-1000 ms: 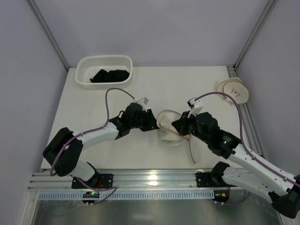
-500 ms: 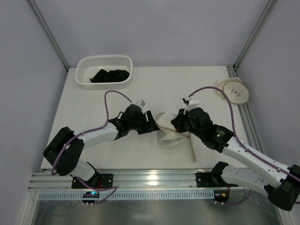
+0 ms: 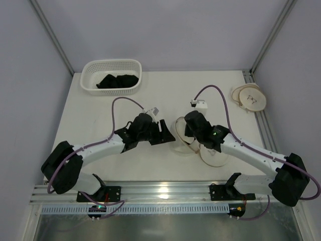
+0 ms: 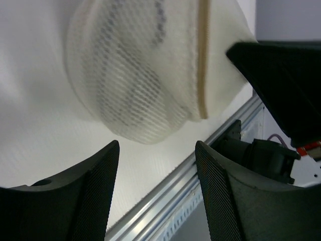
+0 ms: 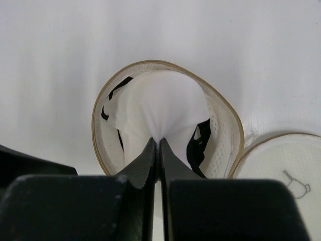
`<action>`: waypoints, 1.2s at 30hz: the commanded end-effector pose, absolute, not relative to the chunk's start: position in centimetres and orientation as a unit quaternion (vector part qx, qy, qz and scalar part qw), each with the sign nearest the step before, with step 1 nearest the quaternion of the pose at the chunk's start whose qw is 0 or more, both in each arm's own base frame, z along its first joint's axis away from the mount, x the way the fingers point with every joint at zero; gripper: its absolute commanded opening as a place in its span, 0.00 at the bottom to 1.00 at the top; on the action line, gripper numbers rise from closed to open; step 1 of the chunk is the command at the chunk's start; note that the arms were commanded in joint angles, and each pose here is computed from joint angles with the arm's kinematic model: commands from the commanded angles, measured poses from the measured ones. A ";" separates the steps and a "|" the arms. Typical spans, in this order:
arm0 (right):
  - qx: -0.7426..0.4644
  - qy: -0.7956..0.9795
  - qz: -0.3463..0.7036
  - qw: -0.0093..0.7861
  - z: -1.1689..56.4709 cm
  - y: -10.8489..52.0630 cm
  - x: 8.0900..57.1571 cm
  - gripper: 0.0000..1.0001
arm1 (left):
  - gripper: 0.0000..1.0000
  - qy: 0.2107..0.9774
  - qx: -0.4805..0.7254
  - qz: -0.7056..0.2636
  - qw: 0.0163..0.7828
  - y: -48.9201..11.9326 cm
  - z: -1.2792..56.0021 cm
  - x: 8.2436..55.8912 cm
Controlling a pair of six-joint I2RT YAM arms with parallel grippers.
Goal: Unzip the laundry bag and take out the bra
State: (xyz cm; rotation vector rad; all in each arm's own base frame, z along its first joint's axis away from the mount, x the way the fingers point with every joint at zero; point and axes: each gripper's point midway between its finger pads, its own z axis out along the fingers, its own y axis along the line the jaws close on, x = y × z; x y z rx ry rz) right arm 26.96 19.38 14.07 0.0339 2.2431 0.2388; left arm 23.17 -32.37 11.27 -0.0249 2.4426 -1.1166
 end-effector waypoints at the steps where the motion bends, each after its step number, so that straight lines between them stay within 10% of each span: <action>1: 0.043 0.871 0.142 0.469 17.7 21.5 29.2 0.04 | 0.64 0.851 0.030 -0.460 0.252 -34.8 15.7 21.6; 27: -0.003 0.712 0.313 0.629 39.6 20.4 26.1 0.04 | 0.61 0.901 0.017 -0.377 0.214 -35.7 8.2 21.0; 36: 0.024 0.718 0.399 0.570 40.4 19.3 24.4 0.04 | 0.60 0.903 0.013 -0.362 0.233 -34.7 8.9 21.5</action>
